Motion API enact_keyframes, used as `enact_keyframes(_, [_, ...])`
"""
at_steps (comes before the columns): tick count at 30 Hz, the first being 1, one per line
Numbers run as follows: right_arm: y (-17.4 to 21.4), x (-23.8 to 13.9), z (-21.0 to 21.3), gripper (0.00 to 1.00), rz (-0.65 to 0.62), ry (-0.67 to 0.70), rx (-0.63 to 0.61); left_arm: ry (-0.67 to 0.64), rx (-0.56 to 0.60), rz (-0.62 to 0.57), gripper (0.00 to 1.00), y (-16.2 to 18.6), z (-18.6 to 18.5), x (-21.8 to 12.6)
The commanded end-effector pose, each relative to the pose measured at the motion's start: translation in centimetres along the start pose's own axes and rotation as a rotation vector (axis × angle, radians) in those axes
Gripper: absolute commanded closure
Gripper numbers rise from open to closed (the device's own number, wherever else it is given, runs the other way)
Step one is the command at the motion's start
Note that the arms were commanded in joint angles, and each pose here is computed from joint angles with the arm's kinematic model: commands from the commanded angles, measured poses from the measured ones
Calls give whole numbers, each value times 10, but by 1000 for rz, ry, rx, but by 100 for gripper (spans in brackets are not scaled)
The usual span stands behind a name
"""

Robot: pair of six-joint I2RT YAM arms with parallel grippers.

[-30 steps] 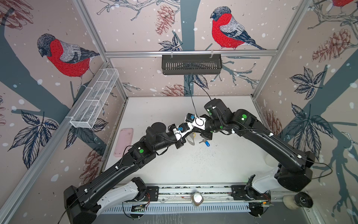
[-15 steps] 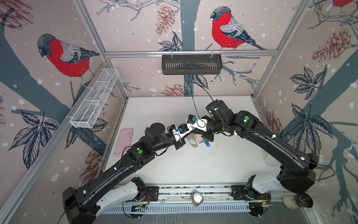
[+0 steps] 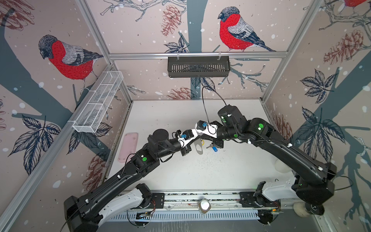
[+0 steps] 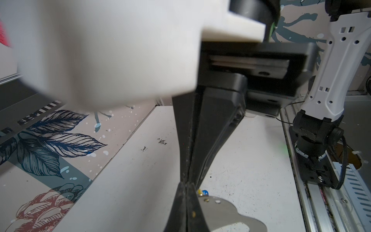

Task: Put the keys on the keyring

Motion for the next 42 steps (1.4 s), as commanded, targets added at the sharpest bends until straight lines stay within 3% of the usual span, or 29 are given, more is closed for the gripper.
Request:
enact_keyframes(1, [-11, -5, -7, 84, -80, 60, 4, -22, -18, -61, 100, -3, 3, 2])
enact_keyframes(7, [5, -11, -4, 63, -188, 232, 127, 2, -97, -207, 100, 0, 1, 2])
enact_keyframes(13, [29, -12, -1, 61, -371, 422, 333, -59, -131, -316, 100, 4, 6, -3])
enact_keyframes(17, [36, -7, 6, 60, -438, 418, 361, -79, -127, -346, 100, 4, 8, -4])
enact_keyframes(27, [35, 11, 7, 64, -422, 349, 331, -34, -138, -347, 100, 3, 5, 2])
enact_keyframes(42, [27, 17, 22, 85, -461, 237, 251, -32, -139, -347, 100, 5, 5, 3])
Point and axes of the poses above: each gripper's point midway between its finger pads, its own x axis out along the fingers, its own z axis along the line the jaws close on, y = z × x, the point moved 7 cm from there along -x, back along the fingers, and after that the axes turned 12 degrees about -x, right-handed, at the moved point
